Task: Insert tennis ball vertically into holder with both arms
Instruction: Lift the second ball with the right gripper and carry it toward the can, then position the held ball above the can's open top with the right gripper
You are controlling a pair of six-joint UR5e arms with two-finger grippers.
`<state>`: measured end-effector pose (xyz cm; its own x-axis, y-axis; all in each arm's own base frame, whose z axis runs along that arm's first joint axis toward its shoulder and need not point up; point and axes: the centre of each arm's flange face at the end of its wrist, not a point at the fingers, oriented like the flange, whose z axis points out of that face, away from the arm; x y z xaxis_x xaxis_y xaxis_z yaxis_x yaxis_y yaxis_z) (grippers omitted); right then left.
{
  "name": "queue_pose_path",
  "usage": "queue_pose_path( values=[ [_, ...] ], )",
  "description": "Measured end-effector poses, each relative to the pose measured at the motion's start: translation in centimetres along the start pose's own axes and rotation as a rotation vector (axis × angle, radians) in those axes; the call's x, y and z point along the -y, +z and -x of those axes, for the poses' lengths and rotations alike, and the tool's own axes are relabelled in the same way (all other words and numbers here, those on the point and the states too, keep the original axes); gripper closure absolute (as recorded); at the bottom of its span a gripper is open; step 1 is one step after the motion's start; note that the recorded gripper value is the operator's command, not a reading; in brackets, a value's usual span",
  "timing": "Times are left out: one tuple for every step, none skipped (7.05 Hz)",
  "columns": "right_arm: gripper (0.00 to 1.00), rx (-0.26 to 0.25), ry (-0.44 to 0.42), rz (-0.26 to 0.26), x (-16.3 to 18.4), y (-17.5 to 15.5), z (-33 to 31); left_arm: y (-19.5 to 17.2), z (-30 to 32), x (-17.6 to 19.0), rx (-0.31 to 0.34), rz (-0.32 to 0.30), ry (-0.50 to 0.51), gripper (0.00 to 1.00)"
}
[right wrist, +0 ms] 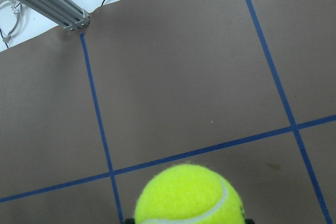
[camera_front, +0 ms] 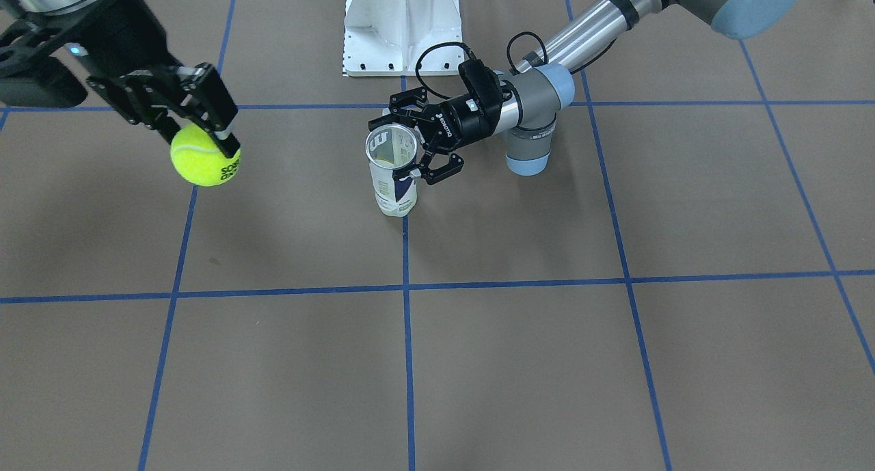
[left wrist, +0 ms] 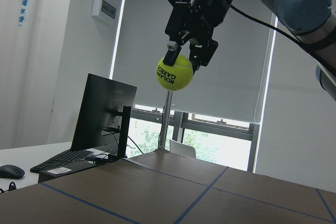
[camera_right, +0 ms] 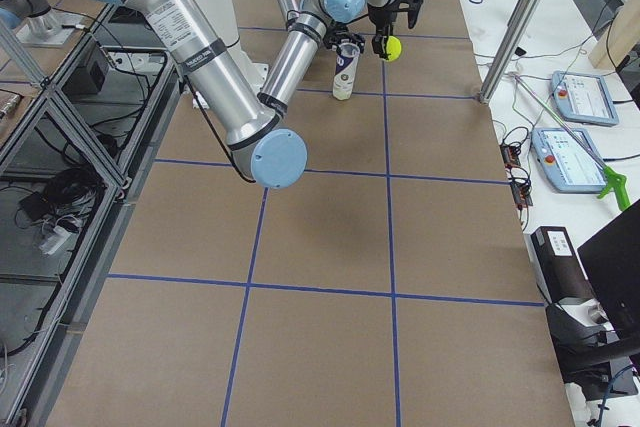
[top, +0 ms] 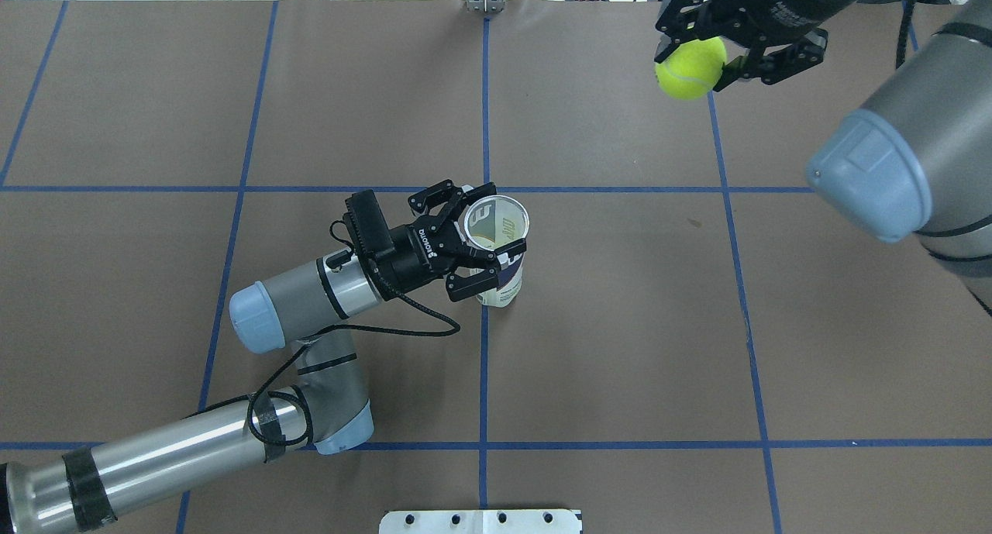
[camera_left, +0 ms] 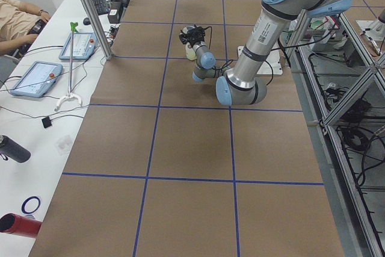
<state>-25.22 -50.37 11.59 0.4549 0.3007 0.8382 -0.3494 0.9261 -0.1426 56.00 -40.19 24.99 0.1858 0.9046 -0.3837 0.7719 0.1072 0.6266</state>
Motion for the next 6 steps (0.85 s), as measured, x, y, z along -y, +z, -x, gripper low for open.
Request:
queue_pose_path(
  values=[
    [1.0, 0.002, 0.019, -0.007, -2.6, 0.7, 2.5, 0.0, 0.0, 0.0, 0.0, 0.0, 0.0, 0.07],
    [1.0, 0.003, 0.031, -0.016, -5.0, 1.7, 4.4, 0.0, -0.1, 0.0, -0.001, 0.0, 0.0, 0.07],
    [1.0, 0.002, 0.037, -0.024, -6.8, 2.5, 5.6, 0.0, -0.1, 0.0, -0.001, 0.0, 0.0, 0.07],
    [1.0, -0.002, 0.041, -0.032, -8.5, 3.2, 6.7, 0.1, -0.1, 0.0, -0.001, -0.001, 0.0, 0.07],
    [1.0, -0.007, 0.041, -0.041, -10.4, 4.0, 7.8, 0.1, -0.1, 0.0, -0.001, -0.001, 0.0, 0.07],
    [1.0, -0.012, 0.037, -0.05, -12.2, 4.8, 8.5, 0.1, -0.1, 0.0, -0.001, 0.0, 0.0, 0.07]
  ],
)
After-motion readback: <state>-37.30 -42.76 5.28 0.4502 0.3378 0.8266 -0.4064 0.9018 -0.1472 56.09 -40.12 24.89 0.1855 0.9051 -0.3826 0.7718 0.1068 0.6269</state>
